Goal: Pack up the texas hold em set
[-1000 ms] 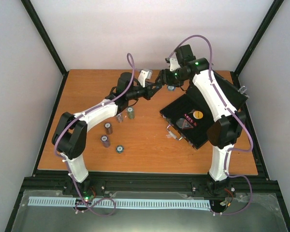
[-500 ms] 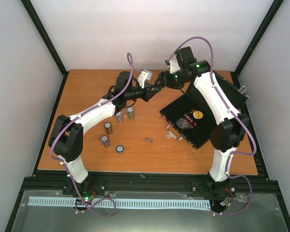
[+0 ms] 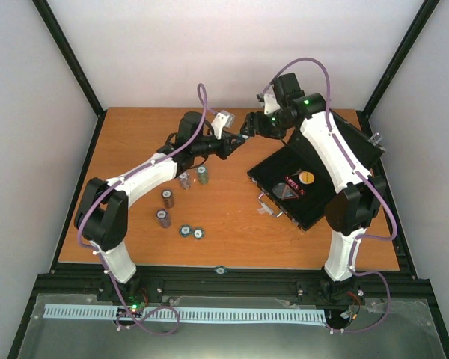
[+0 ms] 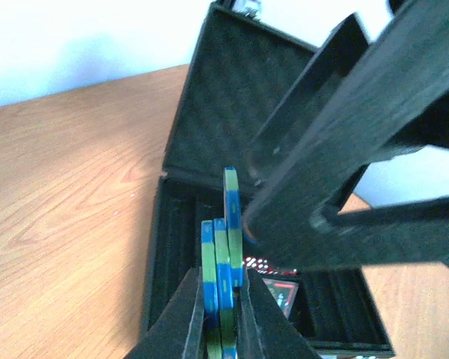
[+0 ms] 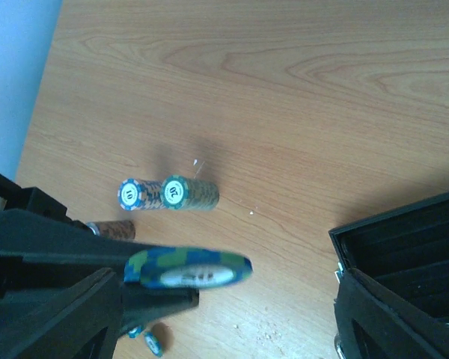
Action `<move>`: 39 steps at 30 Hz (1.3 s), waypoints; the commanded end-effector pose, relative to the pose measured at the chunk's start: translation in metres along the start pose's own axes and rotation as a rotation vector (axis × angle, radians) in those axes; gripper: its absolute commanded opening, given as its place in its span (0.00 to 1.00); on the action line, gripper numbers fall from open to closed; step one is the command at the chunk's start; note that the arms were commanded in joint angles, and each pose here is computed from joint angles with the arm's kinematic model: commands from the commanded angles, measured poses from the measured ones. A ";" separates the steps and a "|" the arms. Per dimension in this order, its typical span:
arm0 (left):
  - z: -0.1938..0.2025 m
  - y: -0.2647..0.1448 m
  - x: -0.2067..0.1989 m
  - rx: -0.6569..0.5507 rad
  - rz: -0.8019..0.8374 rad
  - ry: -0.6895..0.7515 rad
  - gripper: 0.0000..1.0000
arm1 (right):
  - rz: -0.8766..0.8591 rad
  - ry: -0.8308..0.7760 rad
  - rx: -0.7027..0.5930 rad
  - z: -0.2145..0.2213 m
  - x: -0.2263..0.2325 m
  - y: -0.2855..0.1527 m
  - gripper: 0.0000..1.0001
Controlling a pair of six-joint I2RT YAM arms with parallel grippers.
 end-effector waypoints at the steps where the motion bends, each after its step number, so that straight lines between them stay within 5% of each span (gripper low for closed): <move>1: 0.003 -0.014 0.008 0.032 -0.040 0.055 0.01 | -0.025 -0.005 -0.030 -0.005 0.011 -0.019 0.79; 6: 0.017 -0.011 0.008 0.074 -0.030 0.051 0.01 | -0.071 0.003 -0.068 -0.013 0.022 -0.028 0.84; 22: 0.052 0.022 -0.008 0.319 0.115 0.140 0.01 | 0.329 0.063 -0.259 -0.038 -0.075 -0.077 0.85; 39: 0.094 0.100 -0.042 0.539 0.310 0.400 0.01 | 0.443 0.118 -0.184 -0.001 -0.129 -0.082 0.85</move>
Point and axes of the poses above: each gripper's point midway between its finger pads, its own y axis out along the fingers, its own x axis along the line the jaws close on, z = x × y, the point moved 1 cm from there along -y, back along the fingers, and after that the axes turned 10 degrees about y, right-handed, at the moved point
